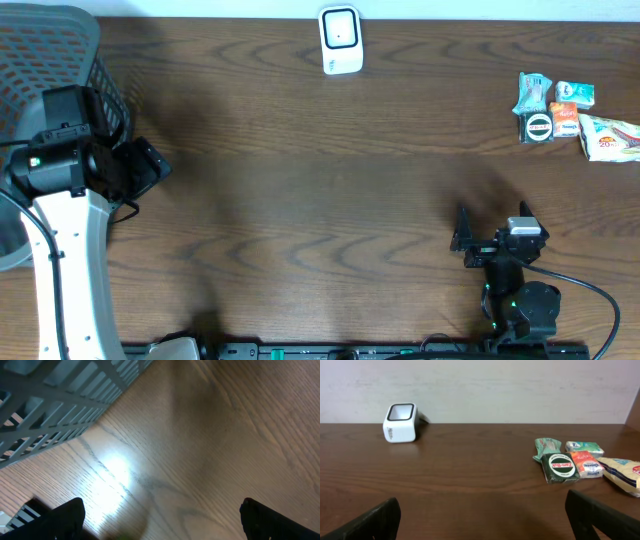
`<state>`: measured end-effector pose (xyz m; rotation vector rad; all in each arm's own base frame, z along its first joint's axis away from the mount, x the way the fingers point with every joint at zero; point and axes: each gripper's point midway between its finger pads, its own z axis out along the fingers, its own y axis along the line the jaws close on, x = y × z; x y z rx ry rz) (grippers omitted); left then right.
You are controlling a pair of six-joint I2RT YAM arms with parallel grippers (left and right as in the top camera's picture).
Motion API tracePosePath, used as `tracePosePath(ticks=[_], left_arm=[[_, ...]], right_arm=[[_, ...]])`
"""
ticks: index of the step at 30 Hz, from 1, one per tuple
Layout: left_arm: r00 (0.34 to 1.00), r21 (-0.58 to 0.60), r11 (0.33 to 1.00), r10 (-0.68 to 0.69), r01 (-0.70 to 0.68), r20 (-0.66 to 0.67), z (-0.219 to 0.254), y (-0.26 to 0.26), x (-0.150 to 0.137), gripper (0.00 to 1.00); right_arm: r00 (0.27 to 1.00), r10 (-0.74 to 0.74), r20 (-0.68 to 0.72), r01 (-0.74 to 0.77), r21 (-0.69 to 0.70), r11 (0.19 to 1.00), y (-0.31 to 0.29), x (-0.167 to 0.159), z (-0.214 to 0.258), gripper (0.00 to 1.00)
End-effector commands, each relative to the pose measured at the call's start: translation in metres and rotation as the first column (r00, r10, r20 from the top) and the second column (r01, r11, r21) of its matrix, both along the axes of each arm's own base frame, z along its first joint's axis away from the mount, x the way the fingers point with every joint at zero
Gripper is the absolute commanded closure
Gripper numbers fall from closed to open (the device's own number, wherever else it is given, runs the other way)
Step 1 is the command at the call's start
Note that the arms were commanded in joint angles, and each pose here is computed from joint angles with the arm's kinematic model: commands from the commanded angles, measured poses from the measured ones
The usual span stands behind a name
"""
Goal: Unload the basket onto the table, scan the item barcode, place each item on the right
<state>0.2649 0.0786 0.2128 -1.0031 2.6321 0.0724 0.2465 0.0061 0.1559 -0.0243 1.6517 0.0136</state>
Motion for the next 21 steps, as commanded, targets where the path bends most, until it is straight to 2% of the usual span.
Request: tracePosePath(ticks=[1, 4, 8, 13, 21], left_arm=[[0.999, 0.018, 1.0, 0.005, -0.005, 0.034, 0.011, 0.001, -0.006, 0.02], [0.996, -0.014, 0.999, -0.034, 0.035, 0.085, 0.019, -0.013, -0.007, 0.03], [0.97, 0.041, 0.983, -0.182, 0.177, 0.164, 0.032, -0.034, -0.004, 0.02], [0.876, 0.117, 0.928, -0.372, 0.353, 0.307, 0.052, -0.068, 0.005, 0.03], [0.752, 0.161, 0.885, -0.457, 0.437, 0.475, 0.062, -0.099, -0.012, 0.02]], right_arm=[[1.0, 0.0, 0.006, 0.0, -0.011, 1.0, 0.0, 0.0, 0.001, 0.01], [1.0, 0.0, 0.006, 0.0, -0.011, 1.0, 0.0, 0.0, 0.001, 0.01], [1.0, 0.0, 0.006, 0.0, -0.011, 1.0, 0.0, 0.0, 0.001, 0.01], [1.0, 0.0, 0.006, 0.0, -0.01, 1.0, 0.0, 0.0, 0.001, 0.01], [1.0, 0.0, 0.007, 0.0, -0.011, 1.0, 0.0, 0.0, 0.001, 0.01]])
